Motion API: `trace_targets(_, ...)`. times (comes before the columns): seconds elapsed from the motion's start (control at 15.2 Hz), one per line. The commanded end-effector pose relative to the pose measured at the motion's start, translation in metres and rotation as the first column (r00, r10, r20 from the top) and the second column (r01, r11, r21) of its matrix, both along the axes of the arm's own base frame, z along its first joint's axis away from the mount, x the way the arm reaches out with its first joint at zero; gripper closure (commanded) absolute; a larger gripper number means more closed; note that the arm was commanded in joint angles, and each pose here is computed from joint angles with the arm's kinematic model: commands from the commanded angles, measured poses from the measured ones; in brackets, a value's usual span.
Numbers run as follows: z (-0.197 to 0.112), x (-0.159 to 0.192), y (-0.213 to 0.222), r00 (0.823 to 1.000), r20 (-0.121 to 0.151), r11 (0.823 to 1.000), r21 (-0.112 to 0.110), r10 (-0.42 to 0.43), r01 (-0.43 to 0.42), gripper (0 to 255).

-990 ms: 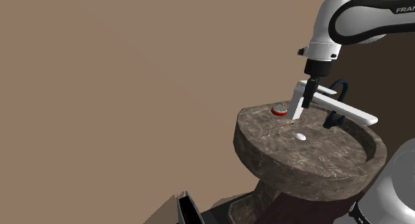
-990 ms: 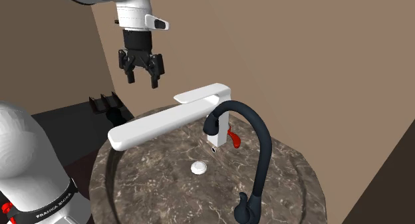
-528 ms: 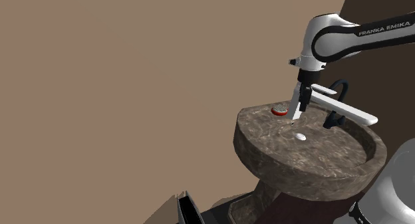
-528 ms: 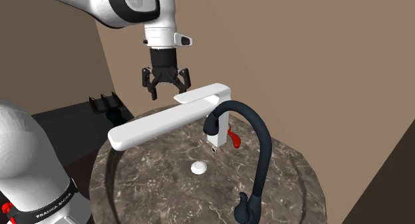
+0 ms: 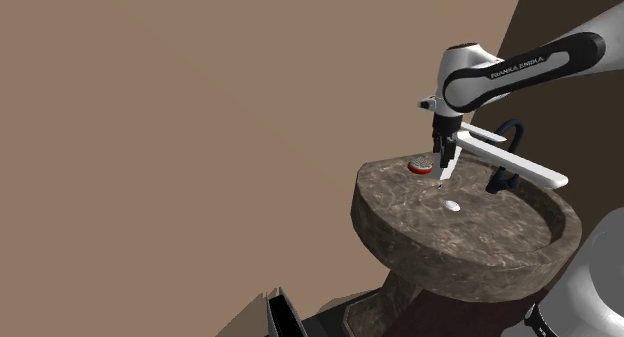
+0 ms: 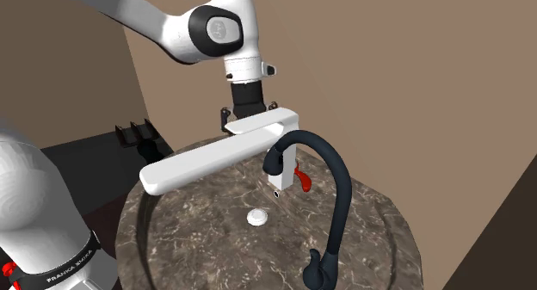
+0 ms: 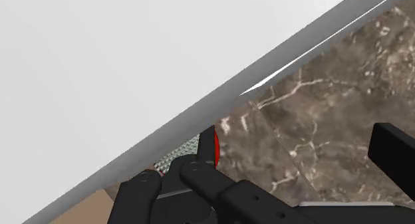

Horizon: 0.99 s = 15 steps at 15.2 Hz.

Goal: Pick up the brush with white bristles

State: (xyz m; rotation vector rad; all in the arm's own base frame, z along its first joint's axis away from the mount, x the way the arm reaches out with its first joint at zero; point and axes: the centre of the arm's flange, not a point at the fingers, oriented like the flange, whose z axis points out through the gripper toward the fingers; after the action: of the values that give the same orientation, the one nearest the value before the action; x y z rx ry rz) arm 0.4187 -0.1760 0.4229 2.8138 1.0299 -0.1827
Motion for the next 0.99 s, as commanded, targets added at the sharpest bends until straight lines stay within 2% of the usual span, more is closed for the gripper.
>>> trace_targets(0.0, -0.016, 0.014, -0.02, 0.998, -0.011, 0.998, -0.023, 0.056, -0.057, 0)
trace_targets(0.33, -0.044, 0.057, -0.05, 0.978, -0.027, 0.975, -0.072, 0.208, -0.209, 0)
trace_targets(0.92, -0.086, 0.06, -0.052, 0.975, -0.029, 0.972, -0.076, 0.219, -0.221, 0)
